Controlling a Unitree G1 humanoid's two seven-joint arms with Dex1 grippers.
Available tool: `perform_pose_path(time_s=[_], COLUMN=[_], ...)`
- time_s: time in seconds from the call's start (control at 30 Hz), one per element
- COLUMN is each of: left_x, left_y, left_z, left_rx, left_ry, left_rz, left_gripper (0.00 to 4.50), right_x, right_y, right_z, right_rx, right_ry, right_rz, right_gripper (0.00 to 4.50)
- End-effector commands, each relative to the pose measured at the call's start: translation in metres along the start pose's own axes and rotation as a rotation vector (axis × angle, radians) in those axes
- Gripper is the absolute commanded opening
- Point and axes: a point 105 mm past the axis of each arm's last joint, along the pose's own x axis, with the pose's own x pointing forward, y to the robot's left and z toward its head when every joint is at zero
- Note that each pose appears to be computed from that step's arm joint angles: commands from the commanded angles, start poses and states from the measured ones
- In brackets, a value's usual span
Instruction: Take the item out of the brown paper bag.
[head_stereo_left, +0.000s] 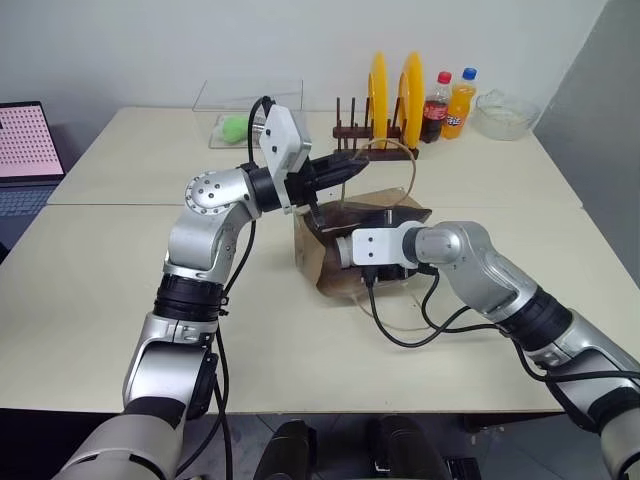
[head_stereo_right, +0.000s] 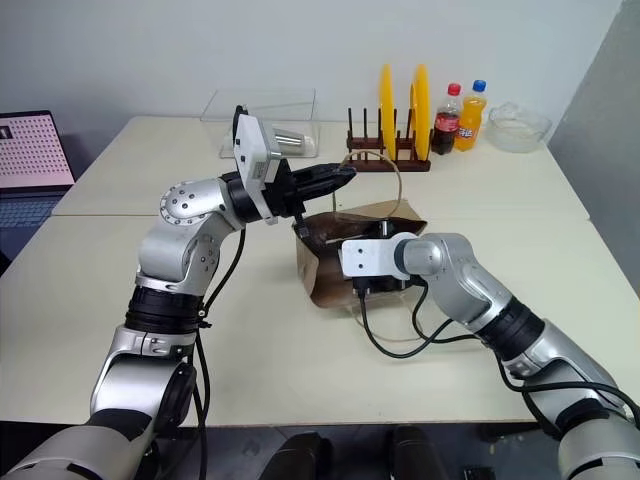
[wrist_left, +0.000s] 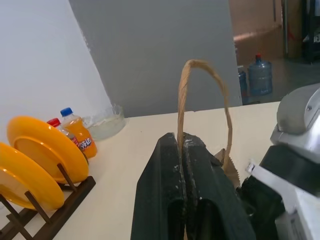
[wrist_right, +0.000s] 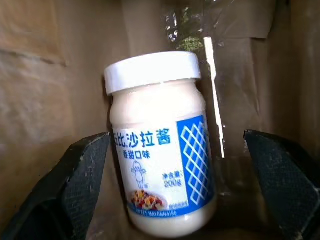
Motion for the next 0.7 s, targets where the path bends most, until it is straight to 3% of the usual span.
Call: perform_pose_path(time_s=[0.03, 0.13, 0.33, 0.57, 0.7], left_x=[0.0, 0.0, -0.004, -0.005, -0.004], left_y=[0.006, 0.006, 0.013, 0.021, 0.027], left_z=[0.017, 0.016, 0.005, -0.002, -0.006], left_rx=[0.058, 0.059, 0.082, 0.105, 0.113], left_ry=[-0.041, -0.038, 0.017, 0.059, 0.081], left_rz=[0.012, 0.014, 0.054, 0.093, 0.117], left_gripper=[0.0, 0.0, 0.0, 0.0, 0.0], right_x=[0.007, 0.014, 0.01, -0.016, -0.049], right_y=[-0.002, 0.0, -0.008, -0.02, -0.03], right_z=[-0.007, -0.008, 0.0, 0.019, 0.042], right_rx=[-0.062, -0.061, -0.066, -0.078, -0.059], right_ry=[0.044, 0.052, 0.013, -0.098, -0.272], right_rz=[0.027, 0.047, 0.037, -0.005, -0.053], right_gripper=[4.49, 4.49, 3.01, 3.01, 3.01])
